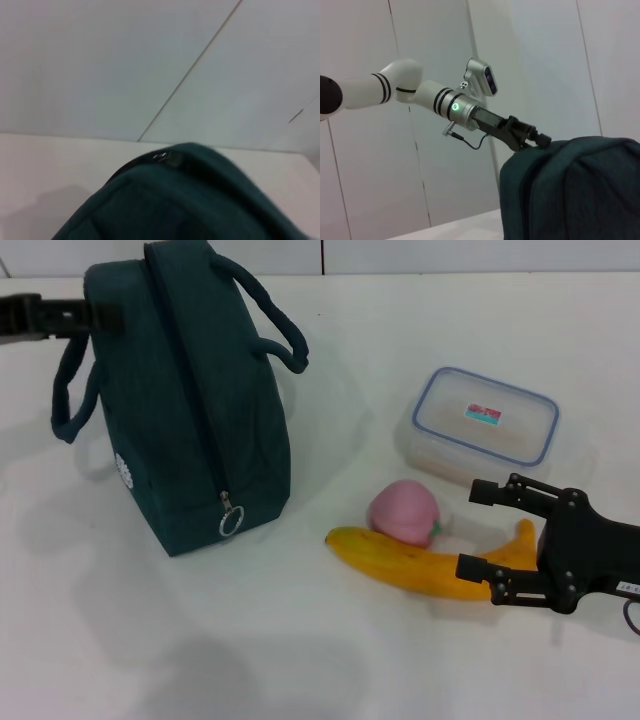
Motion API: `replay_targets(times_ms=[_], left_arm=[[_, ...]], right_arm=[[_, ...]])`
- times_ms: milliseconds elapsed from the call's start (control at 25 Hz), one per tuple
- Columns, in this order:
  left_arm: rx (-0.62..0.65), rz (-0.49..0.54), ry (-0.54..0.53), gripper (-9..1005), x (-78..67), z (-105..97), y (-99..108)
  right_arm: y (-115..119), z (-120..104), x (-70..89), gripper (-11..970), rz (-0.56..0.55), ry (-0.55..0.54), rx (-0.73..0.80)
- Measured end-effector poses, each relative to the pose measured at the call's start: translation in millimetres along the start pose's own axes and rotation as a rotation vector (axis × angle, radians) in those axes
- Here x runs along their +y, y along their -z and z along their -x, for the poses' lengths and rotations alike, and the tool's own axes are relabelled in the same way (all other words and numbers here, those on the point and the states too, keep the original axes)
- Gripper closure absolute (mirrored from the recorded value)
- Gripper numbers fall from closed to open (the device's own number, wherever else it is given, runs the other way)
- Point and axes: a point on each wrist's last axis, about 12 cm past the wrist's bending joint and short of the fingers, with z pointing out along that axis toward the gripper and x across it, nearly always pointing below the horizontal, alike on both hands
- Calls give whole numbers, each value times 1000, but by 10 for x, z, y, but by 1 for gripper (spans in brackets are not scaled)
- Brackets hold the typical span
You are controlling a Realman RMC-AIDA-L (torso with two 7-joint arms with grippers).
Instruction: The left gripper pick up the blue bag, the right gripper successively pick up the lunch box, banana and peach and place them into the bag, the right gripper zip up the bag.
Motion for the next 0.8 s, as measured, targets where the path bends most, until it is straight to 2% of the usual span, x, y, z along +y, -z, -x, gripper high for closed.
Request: replay_targets(times_ms=[320,640,800], left_arm=[[61,17,-2,183,-6,-64,-79],[76,-3,50,192,-14,-126,-157],[62,-13,142,196,-28,-128,-178]], right_arm=[[0,-7,-15,106,-14,1,5],[20,-15,-10,106,-20,-2,5],[24,-16,-6,106,-23,-3,2]])
